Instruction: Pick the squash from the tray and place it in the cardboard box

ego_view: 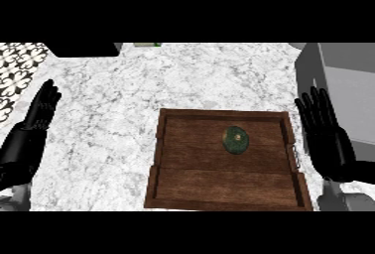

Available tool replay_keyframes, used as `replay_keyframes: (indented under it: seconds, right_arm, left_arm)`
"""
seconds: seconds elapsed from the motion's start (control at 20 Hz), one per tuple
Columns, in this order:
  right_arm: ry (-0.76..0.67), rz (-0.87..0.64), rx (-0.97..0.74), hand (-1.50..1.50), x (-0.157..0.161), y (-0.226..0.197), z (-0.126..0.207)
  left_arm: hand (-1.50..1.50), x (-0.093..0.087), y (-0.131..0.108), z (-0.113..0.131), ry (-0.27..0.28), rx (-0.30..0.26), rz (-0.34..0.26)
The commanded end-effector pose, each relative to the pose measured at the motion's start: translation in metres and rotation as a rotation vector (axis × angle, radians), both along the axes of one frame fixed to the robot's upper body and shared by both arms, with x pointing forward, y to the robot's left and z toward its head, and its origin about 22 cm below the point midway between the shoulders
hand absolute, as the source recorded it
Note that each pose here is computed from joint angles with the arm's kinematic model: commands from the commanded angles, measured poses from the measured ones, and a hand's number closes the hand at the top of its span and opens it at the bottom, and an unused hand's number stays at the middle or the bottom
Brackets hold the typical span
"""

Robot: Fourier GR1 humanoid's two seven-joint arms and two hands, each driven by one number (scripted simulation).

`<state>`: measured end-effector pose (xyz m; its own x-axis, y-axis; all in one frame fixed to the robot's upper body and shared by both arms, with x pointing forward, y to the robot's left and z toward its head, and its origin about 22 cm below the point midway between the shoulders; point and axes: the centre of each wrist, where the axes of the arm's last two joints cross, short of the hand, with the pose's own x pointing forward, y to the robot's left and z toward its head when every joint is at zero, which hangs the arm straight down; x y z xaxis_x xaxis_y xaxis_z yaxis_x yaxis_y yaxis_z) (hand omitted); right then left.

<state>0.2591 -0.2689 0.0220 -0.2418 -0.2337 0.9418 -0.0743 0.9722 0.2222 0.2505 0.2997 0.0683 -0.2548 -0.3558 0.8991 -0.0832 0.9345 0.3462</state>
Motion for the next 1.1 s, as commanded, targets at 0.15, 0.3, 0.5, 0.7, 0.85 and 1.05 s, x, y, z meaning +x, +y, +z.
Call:
replay_keyframes:
  seconds: [0.15,0.3,0.5,0.7,0.85,1.05]
  right_arm:
    - [-0.158,-0.105,-0.312,1.5,0.01,0.008,0.035]
    - [-0.178,-0.124,-0.891,1.5,0.007,-0.058,0.054]
    - [-0.055,-0.456,-0.748,-1.5,-0.02,-0.003,-0.003]
    - [-0.142,-0.49,-0.935,-1.5,-0.039,0.0,0.004]
    - [-0.035,-0.46,-1.043,-1.5,-0.059,0.01,0.019]
    - [0.114,-0.422,-1.161,-1.5,-0.059,0.013,0.065]
  left_arm:
    - [0.0,-0.005,0.002,-0.045,0.214,-0.11,0.199]
    - [0.0,-0.014,0.003,-0.055,0.285,-0.149,0.209]
    - [0.0,-0.016,-0.012,-0.08,0.392,-0.245,0.271]
    - [0.0,0.001,-0.027,-0.09,0.398,-0.238,0.272]
    - [0.0,0.002,-0.017,-0.094,0.39,-0.243,0.284]
    - [0.0,-0.003,-0.034,-0.105,0.397,-0.248,0.277]
